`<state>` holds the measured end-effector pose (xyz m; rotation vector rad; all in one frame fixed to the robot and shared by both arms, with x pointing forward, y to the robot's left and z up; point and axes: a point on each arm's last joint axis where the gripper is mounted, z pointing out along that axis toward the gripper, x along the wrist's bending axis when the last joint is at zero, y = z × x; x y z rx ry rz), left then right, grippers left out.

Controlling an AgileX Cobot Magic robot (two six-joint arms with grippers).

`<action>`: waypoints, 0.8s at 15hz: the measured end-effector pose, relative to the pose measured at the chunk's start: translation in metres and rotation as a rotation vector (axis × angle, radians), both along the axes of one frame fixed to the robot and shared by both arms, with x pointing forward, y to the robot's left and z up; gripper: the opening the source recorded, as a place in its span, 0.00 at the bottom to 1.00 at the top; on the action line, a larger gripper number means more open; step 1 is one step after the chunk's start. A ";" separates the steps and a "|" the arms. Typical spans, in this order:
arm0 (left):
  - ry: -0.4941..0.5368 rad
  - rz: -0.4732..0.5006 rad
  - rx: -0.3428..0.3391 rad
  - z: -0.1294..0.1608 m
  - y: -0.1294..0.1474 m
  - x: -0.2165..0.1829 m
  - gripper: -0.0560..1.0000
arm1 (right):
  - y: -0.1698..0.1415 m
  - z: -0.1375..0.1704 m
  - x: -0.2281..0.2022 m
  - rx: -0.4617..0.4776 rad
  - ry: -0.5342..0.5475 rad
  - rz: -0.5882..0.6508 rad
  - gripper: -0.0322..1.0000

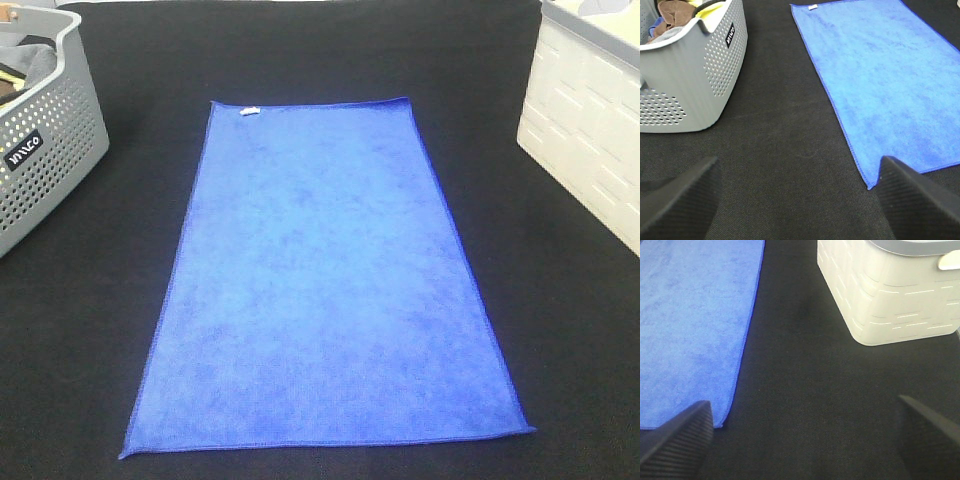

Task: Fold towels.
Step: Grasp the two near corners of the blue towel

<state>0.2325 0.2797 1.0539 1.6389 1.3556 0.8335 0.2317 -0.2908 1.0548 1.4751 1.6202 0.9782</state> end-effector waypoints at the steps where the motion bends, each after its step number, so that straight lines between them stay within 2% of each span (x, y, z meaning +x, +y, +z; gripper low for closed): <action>1: 0.000 0.000 0.000 0.000 0.000 0.000 0.81 | 0.000 0.000 0.000 0.000 0.000 0.000 0.91; 12: 0.000 0.000 0.000 0.000 0.000 0.000 0.81 | 0.000 0.000 0.000 0.000 0.000 0.000 0.91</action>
